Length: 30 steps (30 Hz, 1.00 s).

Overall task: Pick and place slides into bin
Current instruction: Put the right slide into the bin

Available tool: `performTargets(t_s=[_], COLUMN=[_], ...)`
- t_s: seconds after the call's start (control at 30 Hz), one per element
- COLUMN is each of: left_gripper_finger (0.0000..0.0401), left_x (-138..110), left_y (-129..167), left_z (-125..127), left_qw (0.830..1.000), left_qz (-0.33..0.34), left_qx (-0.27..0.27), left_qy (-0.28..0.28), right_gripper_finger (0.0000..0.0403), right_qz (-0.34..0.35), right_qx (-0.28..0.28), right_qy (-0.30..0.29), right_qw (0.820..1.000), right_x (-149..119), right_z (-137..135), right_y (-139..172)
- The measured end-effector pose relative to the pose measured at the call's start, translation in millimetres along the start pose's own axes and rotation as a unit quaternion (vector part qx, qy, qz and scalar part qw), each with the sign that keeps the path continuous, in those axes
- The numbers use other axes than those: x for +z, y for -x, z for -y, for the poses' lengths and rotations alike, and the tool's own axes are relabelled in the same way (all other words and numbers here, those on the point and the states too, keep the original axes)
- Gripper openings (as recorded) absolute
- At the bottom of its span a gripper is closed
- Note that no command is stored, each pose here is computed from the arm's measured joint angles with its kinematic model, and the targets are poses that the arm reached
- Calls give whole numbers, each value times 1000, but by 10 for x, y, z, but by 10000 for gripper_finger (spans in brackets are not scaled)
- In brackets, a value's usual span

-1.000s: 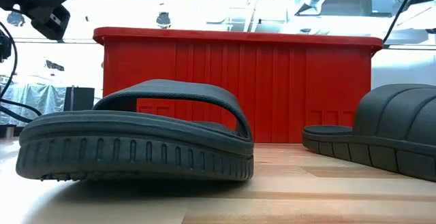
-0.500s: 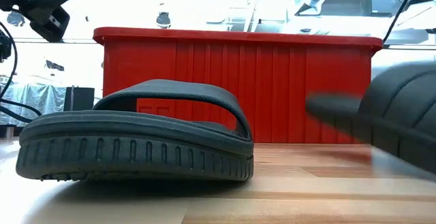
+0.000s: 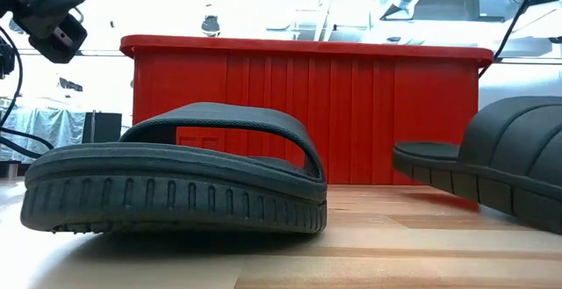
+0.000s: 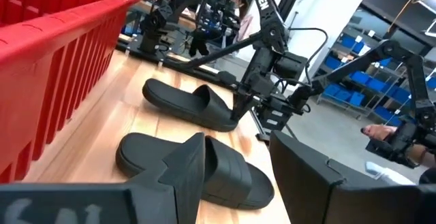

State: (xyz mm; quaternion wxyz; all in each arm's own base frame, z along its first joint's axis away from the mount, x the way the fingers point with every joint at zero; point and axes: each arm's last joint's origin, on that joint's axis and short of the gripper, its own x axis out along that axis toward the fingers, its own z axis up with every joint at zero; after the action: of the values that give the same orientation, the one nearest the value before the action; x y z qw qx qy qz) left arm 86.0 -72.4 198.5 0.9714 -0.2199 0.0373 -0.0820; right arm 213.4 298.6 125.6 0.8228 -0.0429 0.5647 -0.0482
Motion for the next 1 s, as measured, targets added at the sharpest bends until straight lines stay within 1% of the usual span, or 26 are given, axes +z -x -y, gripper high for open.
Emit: performTargets(t_s=[0.2,0.33,0.4,0.5,0.67,0.77,1.0], left_gripper_finger=[156,156,156,156,156,156,156], left_x=[-19,-34,-44,-63,-96,-109,-104], left_y=[-11,-21,-29,-42,-65,-73,-75], left_z=[0,2,3,5,9,11,14], left_qw=[1000,1000,1000,999,999,999,999], left_qz=[-7,-11,-14,-20,-29,-33,-31], left_qx=[3,6,8,12,18,21,19], left_qy=[-3,15,24,30,32,31,33], right_gripper_finger=[6,3,3,2,1,1,1], right_qz=[1,16,21,16,17,24,62], right_qx=[26,45,49,41,35,42,44], right_qy=[-9,-3,4,20,42,59,101], right_qw=[1000,999,999,999,998,997,992], right_x=[58,155,207,275,416,511,728], right_z=[17,0,-11,-15,-22,-35,9], right_y=[143,315,411,543,823,1019,1500])
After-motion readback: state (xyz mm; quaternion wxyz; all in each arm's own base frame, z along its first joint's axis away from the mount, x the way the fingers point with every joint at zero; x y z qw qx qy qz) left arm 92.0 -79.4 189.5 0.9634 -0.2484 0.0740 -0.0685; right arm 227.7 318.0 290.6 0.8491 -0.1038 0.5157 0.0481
